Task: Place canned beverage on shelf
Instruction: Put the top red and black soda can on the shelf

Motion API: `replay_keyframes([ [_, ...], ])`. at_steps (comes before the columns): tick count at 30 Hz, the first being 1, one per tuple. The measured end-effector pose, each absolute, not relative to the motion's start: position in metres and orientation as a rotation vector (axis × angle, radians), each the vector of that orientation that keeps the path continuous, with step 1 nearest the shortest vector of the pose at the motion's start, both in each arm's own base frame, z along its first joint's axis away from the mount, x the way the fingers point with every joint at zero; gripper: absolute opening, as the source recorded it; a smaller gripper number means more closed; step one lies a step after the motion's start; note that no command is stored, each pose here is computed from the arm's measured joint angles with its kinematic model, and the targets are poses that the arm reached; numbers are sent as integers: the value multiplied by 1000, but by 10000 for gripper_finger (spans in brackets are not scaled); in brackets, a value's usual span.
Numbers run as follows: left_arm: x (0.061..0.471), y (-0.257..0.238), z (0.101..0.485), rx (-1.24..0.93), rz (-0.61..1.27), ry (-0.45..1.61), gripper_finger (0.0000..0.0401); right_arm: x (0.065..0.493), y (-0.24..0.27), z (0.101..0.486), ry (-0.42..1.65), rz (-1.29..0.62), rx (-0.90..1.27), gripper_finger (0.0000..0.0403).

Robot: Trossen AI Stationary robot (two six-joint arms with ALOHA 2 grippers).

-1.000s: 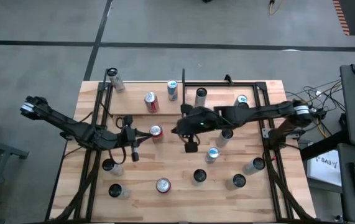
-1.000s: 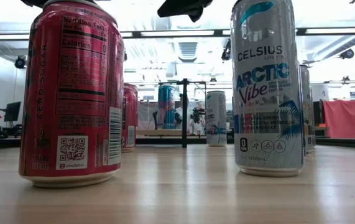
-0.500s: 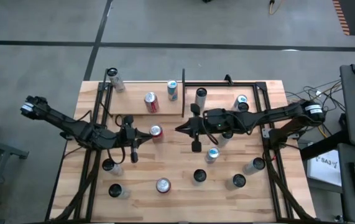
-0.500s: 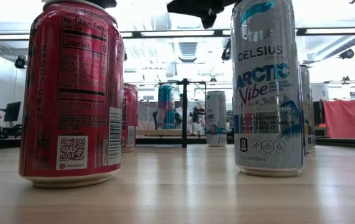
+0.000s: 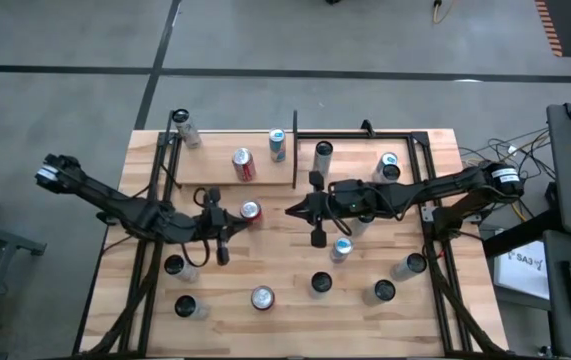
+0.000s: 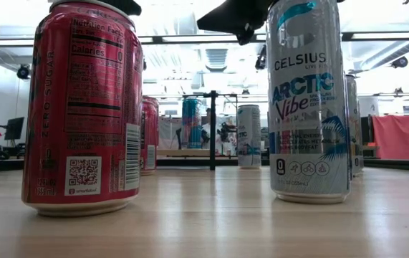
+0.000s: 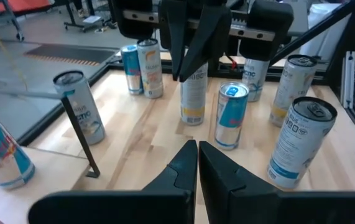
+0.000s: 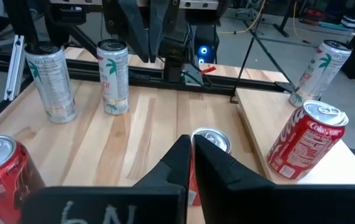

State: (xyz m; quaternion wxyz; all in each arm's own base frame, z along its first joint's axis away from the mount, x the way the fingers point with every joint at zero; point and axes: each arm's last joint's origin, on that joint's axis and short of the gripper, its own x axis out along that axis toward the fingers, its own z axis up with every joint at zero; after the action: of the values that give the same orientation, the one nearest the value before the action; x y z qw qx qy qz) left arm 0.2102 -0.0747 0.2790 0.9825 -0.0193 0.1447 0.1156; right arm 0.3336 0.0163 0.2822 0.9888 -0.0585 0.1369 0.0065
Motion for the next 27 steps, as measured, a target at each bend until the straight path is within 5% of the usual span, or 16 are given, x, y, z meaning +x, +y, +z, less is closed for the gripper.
replay_keyframes([
  [12,212,-75,272,-105,253,331,12,336,16,278,275,13,-127,11],
  [27,216,-77,269,14,235,349,181,336,15,278,269,-10,-121,11],
])
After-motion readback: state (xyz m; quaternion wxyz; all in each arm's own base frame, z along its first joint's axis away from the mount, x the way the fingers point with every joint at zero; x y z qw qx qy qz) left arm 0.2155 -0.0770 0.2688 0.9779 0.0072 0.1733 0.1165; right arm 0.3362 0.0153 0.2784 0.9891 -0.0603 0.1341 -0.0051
